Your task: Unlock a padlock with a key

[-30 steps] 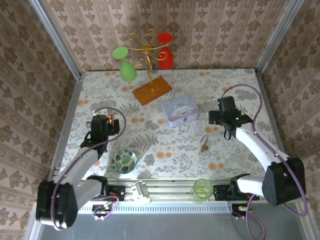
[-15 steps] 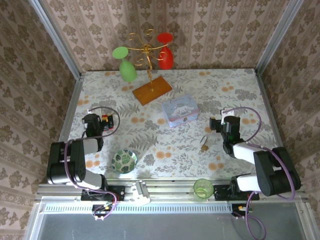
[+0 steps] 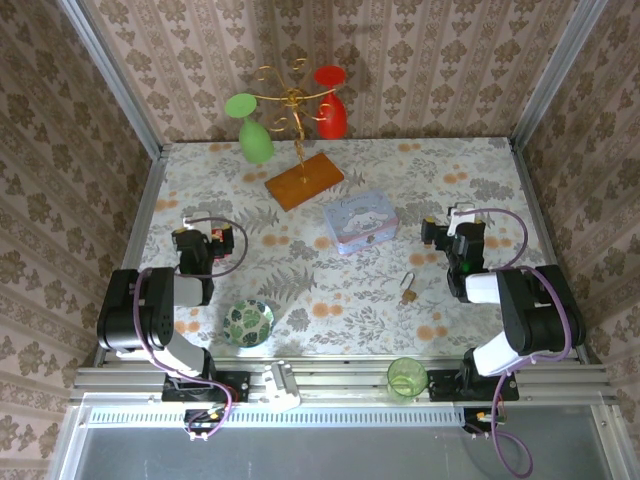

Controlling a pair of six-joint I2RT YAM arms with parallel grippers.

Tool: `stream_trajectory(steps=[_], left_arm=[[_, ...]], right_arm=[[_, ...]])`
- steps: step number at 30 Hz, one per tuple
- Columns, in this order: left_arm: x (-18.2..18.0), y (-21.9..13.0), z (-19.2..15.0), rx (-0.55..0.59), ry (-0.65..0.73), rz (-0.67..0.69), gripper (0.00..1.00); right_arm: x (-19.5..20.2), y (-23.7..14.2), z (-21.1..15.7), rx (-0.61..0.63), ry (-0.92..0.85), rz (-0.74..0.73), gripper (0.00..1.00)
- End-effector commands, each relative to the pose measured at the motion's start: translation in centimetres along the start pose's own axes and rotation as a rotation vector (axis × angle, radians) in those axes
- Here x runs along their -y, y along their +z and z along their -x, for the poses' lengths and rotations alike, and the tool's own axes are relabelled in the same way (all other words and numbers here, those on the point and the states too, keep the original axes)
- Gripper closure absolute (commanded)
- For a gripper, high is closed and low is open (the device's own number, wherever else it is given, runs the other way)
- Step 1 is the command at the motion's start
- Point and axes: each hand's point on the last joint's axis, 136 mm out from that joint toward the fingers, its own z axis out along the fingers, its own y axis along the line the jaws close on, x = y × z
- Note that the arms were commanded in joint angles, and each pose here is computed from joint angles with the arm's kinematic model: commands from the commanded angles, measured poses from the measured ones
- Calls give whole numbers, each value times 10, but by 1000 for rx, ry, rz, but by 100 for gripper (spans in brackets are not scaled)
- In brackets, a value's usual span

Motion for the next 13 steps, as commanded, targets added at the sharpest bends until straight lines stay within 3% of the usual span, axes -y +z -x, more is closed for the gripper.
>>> stream_trajectory(steps=[1, 13], left_arm=[[0, -1, 9, 42, 12, 14, 0], [12, 2, 9, 25, 29, -71, 0]], right_arm=[[-4, 1, 1, -9, 15, 24, 0], [-4, 0, 1, -4, 15, 25, 0]])
